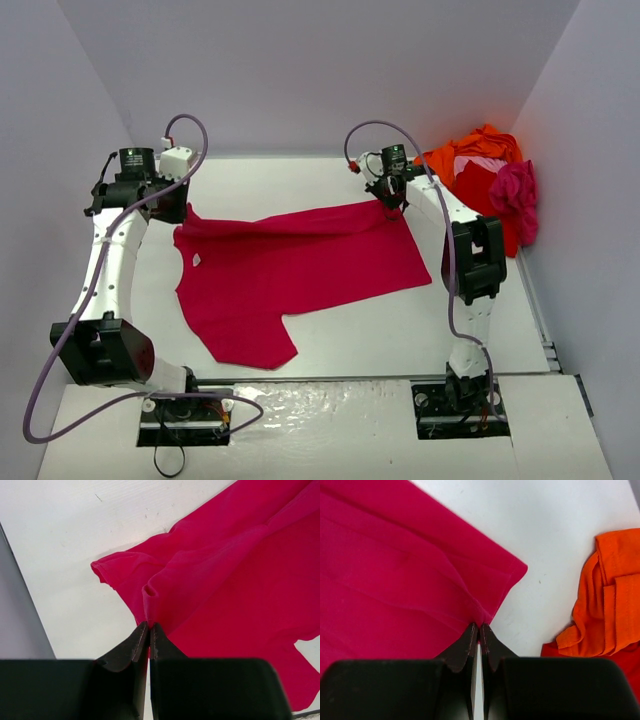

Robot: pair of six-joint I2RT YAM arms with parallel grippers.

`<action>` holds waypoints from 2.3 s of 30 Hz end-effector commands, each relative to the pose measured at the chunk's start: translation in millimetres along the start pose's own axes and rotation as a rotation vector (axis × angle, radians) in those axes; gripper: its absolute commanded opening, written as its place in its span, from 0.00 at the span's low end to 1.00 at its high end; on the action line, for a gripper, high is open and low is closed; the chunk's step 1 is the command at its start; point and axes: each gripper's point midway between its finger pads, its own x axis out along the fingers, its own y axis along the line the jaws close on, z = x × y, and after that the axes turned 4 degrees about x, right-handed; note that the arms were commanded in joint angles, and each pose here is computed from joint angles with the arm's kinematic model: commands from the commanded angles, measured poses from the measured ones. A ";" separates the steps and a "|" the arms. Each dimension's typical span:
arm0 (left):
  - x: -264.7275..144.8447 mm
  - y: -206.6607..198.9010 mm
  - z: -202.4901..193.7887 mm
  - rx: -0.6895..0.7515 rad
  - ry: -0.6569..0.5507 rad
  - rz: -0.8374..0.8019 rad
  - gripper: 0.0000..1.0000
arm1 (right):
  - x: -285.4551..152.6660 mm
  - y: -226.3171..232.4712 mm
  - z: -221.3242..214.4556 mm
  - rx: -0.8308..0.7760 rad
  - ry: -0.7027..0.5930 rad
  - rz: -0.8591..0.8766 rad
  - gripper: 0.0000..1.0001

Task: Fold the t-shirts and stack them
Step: Fold the flattened tshirt in 1/3 of the way

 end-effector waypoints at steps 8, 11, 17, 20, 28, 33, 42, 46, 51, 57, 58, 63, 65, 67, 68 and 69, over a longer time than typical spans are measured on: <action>-24.0 3.4 6.0 0.042 -0.040 0.040 0.00 | -50.2 -15.4 -5.1 -0.049 -0.017 -0.052 0.00; -24.7 1.8 3.7 0.048 -0.033 0.033 0.00 | -50.5 -12.8 -13.9 -0.061 0.004 -0.039 0.00; -35.2 -14.5 -8.6 0.087 -0.004 -0.042 0.01 | -55.1 1.5 -41.9 -0.096 0.090 0.028 0.54; -47.8 -31.0 -13.2 0.127 -0.004 -0.122 0.47 | -59.2 11.6 -52.6 -0.122 0.111 0.075 0.75; -81.3 -72.6 -9.7 0.158 -0.077 -0.321 0.81 | -68.8 23.4 -60.8 -0.126 0.098 0.143 0.88; -75.7 -58.4 -3.2 0.151 -0.092 -0.258 0.81 | -75.4 12.9 -48.5 -0.111 0.053 0.129 0.79; -19.7 -24.2 17.3 0.097 -0.113 -0.161 0.28 | -51.5 -21.0 1.0 0.009 -0.022 0.069 0.00; 13.1 -6.9 20.8 0.075 -0.079 -0.130 0.00 | -26.4 -30.3 23.5 0.054 -0.044 0.059 0.00; 48.2 -0.9 16.3 0.044 -0.044 -0.145 0.00 | -1.7 -22.7 39.0 0.072 -0.051 0.072 0.00; 87.7 10.1 0.3 0.012 0.036 -0.134 0.00 | 31.1 -6.8 45.5 0.084 -0.018 0.069 0.00; 95.1 12.3 -3.0 0.007 0.054 -0.131 0.00 | 35.5 -3.0 47.0 0.076 -0.013 0.066 0.00; 122.1 15.8 -19.2 -0.020 0.142 -0.154 0.00 | 53.1 12.8 51.6 0.068 -0.003 0.083 0.00; 126.7 16.0 -22.5 -0.022 0.163 -0.161 0.00 | 57.6 19.7 50.2 0.063 0.007 0.094 0.00; 136.2 18.0 -28.8 -0.027 0.193 -0.164 0.00 | 60.7 27.5 47.0 0.053 0.021 0.106 0.00; 138.9 19.3 -30.9 -0.029 0.204 -0.164 0.00 | 61.6 31.0 45.1 0.049 0.028 0.112 0.00; 141.9 21.3 -33.1 -0.031 0.214 -0.157 0.00 | 61.5 32.1 42.5 0.046 0.034 0.114 0.00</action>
